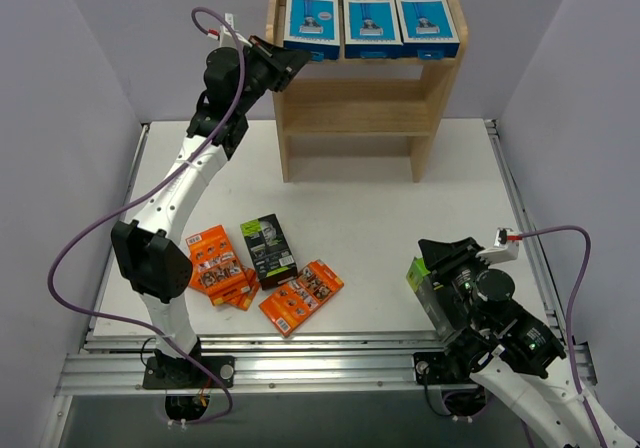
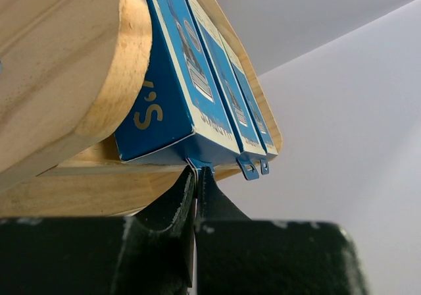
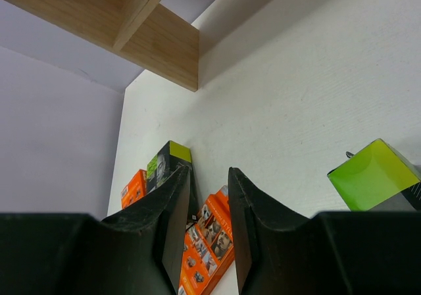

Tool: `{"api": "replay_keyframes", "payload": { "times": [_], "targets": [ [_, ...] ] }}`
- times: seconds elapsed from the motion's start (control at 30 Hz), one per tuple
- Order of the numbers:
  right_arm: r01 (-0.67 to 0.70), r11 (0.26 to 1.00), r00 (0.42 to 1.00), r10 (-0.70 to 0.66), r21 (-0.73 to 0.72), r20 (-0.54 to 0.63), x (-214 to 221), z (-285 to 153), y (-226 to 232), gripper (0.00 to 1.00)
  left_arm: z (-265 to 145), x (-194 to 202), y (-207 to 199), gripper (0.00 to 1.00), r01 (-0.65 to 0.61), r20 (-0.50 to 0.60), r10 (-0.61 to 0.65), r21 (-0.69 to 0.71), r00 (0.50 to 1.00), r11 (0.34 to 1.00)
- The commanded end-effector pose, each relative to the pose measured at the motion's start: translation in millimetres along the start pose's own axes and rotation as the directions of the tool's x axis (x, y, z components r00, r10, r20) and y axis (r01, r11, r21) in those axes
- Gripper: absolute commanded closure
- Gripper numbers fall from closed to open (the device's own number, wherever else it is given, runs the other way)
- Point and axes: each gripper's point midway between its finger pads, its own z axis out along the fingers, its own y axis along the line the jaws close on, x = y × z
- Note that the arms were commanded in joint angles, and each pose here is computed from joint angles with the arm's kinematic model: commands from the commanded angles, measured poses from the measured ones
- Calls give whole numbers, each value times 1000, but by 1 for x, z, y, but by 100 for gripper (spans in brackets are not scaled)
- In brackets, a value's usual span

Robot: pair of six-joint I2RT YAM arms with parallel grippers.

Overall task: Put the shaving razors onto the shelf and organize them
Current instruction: Place the shaving razor onto shelf

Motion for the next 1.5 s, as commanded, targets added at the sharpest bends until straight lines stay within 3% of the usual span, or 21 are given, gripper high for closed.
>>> {"api": "replay_keyframes", "payload": {
  "times": [0.0, 1.47],
  "targets": [
    [8, 1000, 999, -8, 14, 33, -5, 4, -2, 74, 0, 0, -7, 98, -17, -29, 18, 21, 999, 1000],
    [26, 999, 999, -27, 26, 32, -5, 5, -4, 77, 20, 15, 16, 98, -13, -161, 17, 27, 987, 1000]
  ]
}}
